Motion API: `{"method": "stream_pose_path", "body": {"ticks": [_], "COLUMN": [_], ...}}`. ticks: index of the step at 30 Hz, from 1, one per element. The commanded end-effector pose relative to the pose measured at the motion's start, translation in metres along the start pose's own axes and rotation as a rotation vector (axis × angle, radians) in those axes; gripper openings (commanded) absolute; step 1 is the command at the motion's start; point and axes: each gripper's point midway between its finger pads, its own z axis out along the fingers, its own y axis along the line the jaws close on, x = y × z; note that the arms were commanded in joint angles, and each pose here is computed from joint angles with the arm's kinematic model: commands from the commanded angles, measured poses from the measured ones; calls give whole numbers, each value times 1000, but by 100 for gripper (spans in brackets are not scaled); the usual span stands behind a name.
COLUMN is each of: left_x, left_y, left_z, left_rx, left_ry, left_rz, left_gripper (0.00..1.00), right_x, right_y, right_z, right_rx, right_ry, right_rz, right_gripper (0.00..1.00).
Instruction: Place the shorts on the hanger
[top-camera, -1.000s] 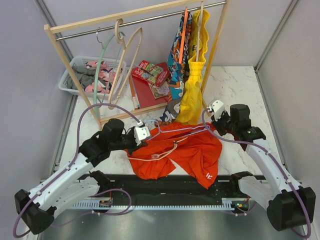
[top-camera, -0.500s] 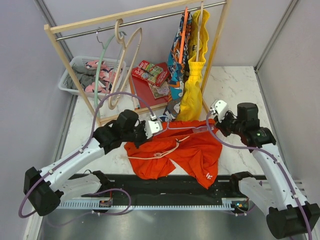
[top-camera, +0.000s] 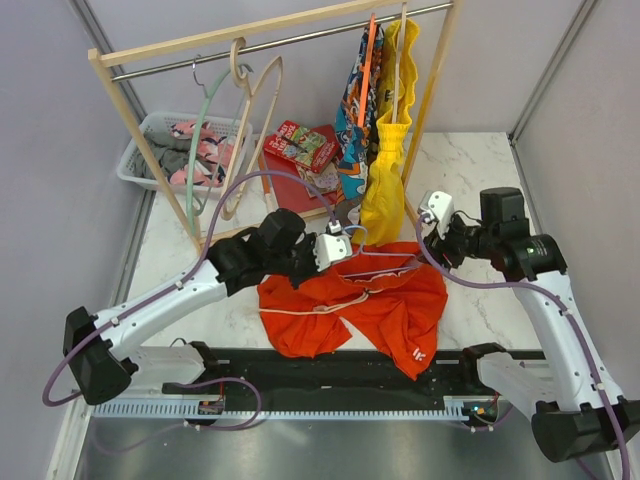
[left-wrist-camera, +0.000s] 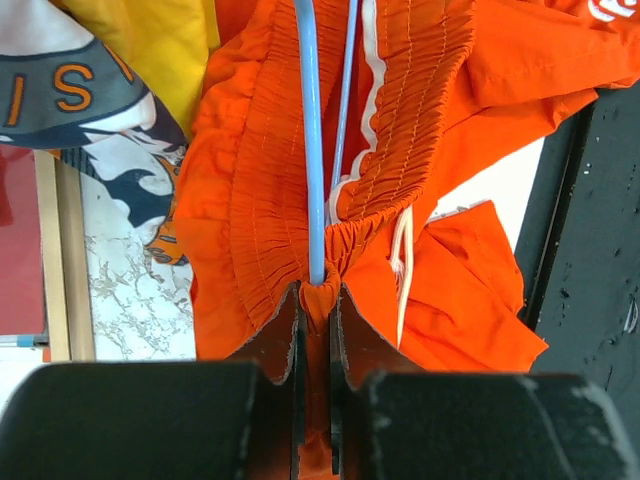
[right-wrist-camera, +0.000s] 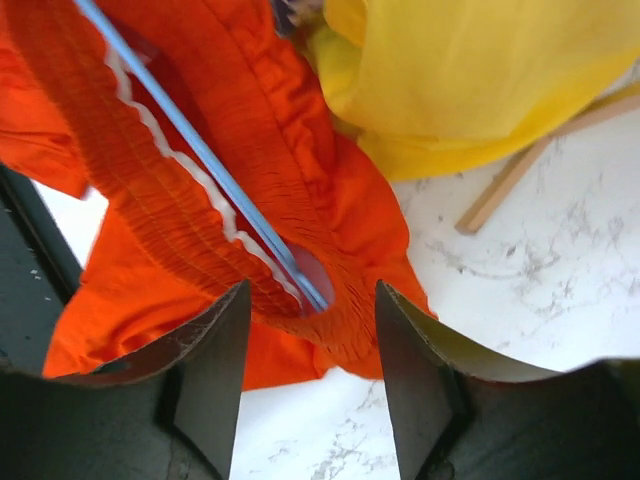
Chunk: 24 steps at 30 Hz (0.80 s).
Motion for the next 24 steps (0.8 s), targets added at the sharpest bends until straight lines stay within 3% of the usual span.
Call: {"method": "stream_pose_path", "body": {"ticks": [1,8,13,19,22,23,24], "left_x": [-35,-28,-35,-37,-37,-36,-35], "left_y": [8,2,-2,-8,-14,-15,-16], "left_z": [-21,-26,-27,-33,-39,-41,-43], "left_rx": [-46,-36,-8,9,25,25,23], "left_ry": [-123,-132,-157,-182,-206,-208,-210], "left_rz": [68,143,158,170,180,183,185], "left_gripper": [2,2,2,2,2,2,4], "right_x": [-43,-84,-98,-98,-97,-96,-97], "right_y": [24,56,84,90,91,92,92], "right_z": [-18,0,32,62,66,66,65], "right_rx": [-134,-313,-362,-381,-388,-392,-391], "right_ry": [-147,-268,-270,-223,-217,-212,-215], "right_rz": [-99,-191,-199,-205,-204,-201,-204], "right_gripper": [62,66,66,56,30,6,0]}}
